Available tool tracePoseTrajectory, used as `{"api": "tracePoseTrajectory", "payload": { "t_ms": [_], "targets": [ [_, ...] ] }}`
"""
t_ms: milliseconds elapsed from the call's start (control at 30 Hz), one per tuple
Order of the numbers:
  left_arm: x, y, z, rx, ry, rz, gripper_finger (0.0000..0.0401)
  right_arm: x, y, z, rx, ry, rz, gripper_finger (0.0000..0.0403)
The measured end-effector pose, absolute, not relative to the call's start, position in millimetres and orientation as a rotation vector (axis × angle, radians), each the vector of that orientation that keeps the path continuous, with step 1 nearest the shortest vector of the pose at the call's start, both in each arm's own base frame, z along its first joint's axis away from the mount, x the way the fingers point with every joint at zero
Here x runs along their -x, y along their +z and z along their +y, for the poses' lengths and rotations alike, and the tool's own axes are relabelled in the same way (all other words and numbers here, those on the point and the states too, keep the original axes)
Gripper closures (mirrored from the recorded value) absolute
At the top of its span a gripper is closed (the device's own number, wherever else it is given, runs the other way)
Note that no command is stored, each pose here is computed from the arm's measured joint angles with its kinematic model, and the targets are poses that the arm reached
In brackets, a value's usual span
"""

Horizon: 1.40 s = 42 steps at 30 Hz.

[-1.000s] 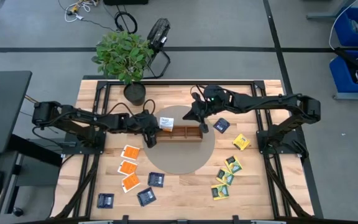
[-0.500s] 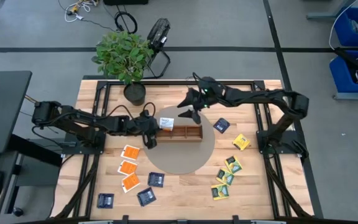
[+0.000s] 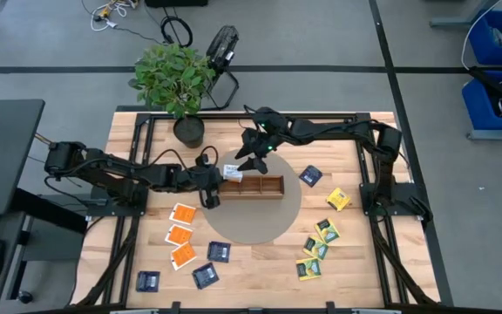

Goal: Pick & Place Tea
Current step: Put the orange tea bag into the left section of the wooden organizer

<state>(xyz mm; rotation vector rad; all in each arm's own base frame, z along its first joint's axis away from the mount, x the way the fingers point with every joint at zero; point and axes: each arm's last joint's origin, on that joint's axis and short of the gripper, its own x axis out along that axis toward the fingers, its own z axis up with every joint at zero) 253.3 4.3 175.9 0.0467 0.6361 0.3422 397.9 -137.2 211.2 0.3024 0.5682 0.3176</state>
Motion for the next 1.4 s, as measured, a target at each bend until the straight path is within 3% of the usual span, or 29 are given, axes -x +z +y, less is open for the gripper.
{"api": "tracePoseTrajectory", "payload": {
  "t_ms": [200,367,533,800,1133,1400],
  "targets": [
    [-253,176,5,-0.053,0.363,0.635,0.0399,-401,213,-133,-0.307,0.357,0.563,0.0125],
    [-253,176,5,-0.052,0.364,0.635,0.0399,-402,212,-126,-0.301,0.376,0.583,0.0159],
    [-253,176,5,-0.051,0.365,0.634,0.0399,-405,212,-115,-0.255,0.410,0.578,0.0232],
    [-253,176,5,-0.048,0.366,0.635,0.0399,-410,211,-107,-0.118,0.335,0.586,0.0389],
    [-253,175,5,-0.037,0.368,0.637,0.0397,-412,211,-104,-0.049,0.328,0.572,0.0399],
    [-253,175,-4,-0.021,0.317,0.644,0.0348,-412,211,-105,-0.032,0.284,0.579,0.0401]
  ]
}}
